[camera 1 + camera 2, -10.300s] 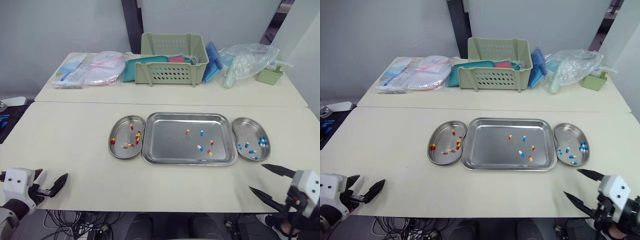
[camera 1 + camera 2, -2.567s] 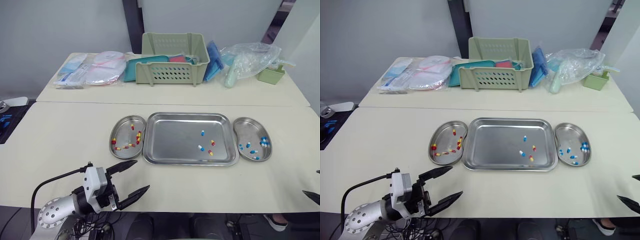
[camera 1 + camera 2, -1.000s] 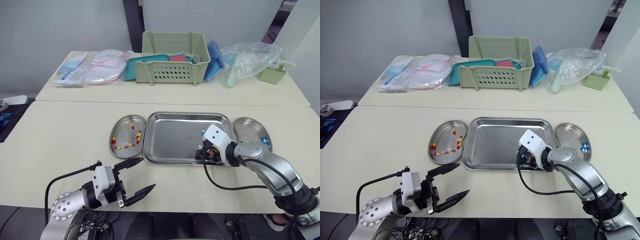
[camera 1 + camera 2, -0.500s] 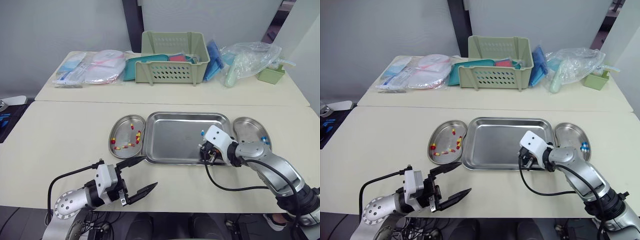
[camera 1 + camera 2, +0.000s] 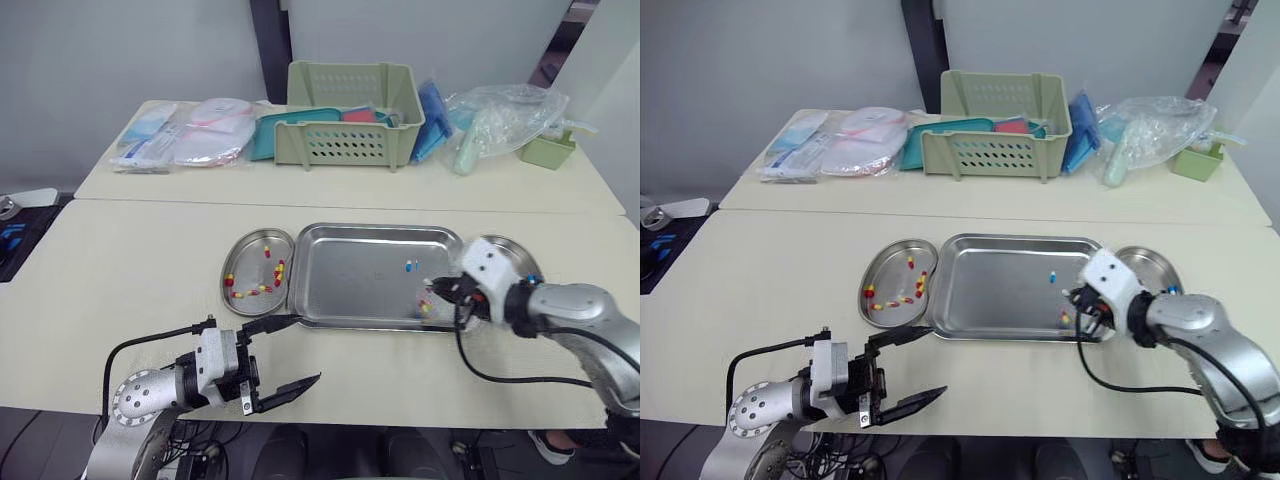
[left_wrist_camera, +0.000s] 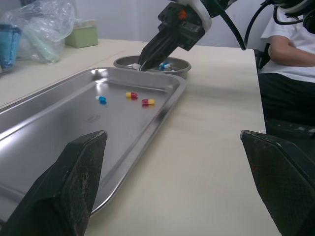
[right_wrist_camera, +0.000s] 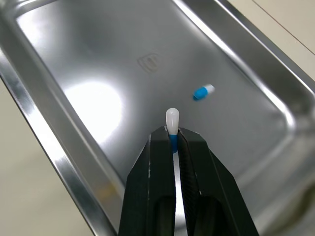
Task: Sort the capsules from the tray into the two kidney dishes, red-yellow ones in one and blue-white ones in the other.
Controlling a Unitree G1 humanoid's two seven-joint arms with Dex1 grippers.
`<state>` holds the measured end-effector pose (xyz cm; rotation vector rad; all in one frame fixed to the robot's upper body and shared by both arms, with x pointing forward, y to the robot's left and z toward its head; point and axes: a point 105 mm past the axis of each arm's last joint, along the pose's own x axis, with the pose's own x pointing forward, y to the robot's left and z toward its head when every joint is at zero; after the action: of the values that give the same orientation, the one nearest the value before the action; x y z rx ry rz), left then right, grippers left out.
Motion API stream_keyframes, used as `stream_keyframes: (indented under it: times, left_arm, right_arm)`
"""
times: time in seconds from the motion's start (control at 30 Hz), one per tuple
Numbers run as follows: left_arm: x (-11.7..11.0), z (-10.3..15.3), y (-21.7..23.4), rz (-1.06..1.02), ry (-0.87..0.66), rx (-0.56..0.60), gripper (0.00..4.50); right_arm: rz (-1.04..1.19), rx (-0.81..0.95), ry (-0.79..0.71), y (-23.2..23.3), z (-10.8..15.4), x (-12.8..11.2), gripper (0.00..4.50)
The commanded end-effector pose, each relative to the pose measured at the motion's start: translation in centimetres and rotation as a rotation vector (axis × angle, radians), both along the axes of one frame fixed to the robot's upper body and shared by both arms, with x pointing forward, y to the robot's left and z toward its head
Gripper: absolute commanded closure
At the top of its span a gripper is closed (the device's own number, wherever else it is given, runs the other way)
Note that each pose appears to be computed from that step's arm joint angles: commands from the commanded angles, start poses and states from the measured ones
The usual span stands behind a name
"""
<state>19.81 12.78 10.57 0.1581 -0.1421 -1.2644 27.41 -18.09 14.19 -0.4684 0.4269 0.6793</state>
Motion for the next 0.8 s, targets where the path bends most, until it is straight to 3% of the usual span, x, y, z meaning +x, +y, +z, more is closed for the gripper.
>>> stream_keyframes:
  times: [0.03,0.2,0.53,0.57,0.77,0.8]
  left_arm:
    - [-0.4,0.5,-0.8,-0.055,-0.028,-0.033,0.0]
    - [-0.2,0.4,-1.4,-0.073,-0.045,-0.05,0.0]
    - [0.4,0.8,-1.6,-0.056,-0.064,-0.088,0.0]
    - [0.4,0.8,-1.6,-0.056,-0.065,-0.091,0.0]
    - [0.3,0.8,-1.6,-0.051,-0.061,-0.089,0.0]
    - [0.3,0.8,-1.5,-0.049,-0.06,-0.089,0.0]
  right_arm:
    - [-0.092,-0.023,-0.039,-3.3,1.6,-0.7,4.47]
    - [-0.228,-0.029,-0.04,-7.1,1.6,-1.0,4.47]
    - [-0.318,0.004,-0.02,-8.2,0.8,-0.8,4.47]
    - [-0.323,0.004,-0.022,-8.3,0.8,-0.8,3.87]
    - [-0.338,-0.005,-0.045,-9.0,1.0,-0.6,2.4]
    - [-0.337,0.0,-0.048,-9.1,1.0,-0.6,2.4]
